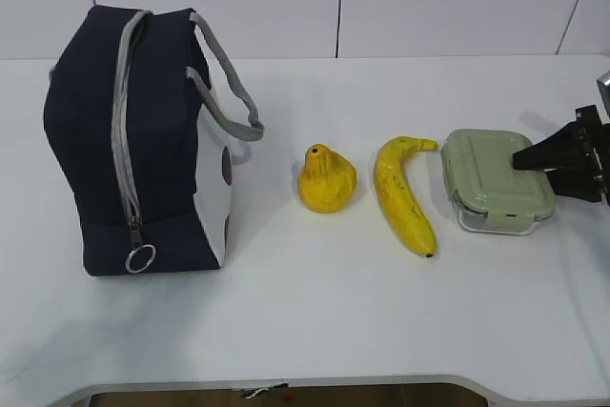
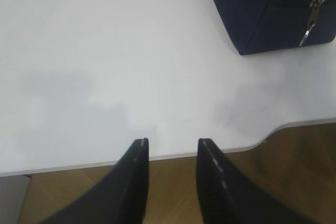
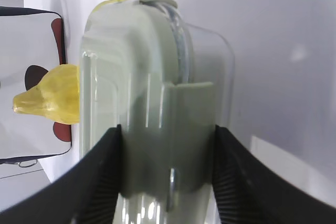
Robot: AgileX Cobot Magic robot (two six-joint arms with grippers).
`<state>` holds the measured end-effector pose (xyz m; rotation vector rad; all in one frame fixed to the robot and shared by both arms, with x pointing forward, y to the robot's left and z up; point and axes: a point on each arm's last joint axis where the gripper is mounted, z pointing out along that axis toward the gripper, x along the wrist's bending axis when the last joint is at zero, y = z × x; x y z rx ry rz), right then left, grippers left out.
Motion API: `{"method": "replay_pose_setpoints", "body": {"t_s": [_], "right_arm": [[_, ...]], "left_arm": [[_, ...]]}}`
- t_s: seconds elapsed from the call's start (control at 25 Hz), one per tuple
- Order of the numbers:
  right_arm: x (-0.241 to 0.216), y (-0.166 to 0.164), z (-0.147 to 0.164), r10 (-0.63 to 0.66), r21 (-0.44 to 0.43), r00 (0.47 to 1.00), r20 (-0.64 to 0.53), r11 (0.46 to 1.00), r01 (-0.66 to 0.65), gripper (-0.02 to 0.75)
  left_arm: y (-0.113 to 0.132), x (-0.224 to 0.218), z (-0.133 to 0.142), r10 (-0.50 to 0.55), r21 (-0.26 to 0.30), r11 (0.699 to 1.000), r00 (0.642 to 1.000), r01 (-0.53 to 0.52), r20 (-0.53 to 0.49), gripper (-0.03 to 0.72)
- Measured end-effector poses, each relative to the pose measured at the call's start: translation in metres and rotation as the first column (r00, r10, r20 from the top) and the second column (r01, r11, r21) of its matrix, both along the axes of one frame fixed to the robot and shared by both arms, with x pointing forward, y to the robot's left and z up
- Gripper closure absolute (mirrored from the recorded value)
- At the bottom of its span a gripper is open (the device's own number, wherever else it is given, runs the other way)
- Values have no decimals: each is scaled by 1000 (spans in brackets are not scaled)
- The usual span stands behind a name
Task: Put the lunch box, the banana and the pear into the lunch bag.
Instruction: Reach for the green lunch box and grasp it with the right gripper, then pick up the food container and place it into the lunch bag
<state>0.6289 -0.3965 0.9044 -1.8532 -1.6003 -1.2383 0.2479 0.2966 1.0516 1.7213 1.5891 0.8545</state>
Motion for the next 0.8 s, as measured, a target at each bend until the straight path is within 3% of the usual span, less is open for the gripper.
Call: {"method": "replay_pose_setpoints", "body": {"t_s": [0.8], "right_arm": [[0,0,0,-8,7,1000,-12,1000,8,369]], "left_arm": [[0,0,0,0,0,1000,1000,0,0,449]]}}
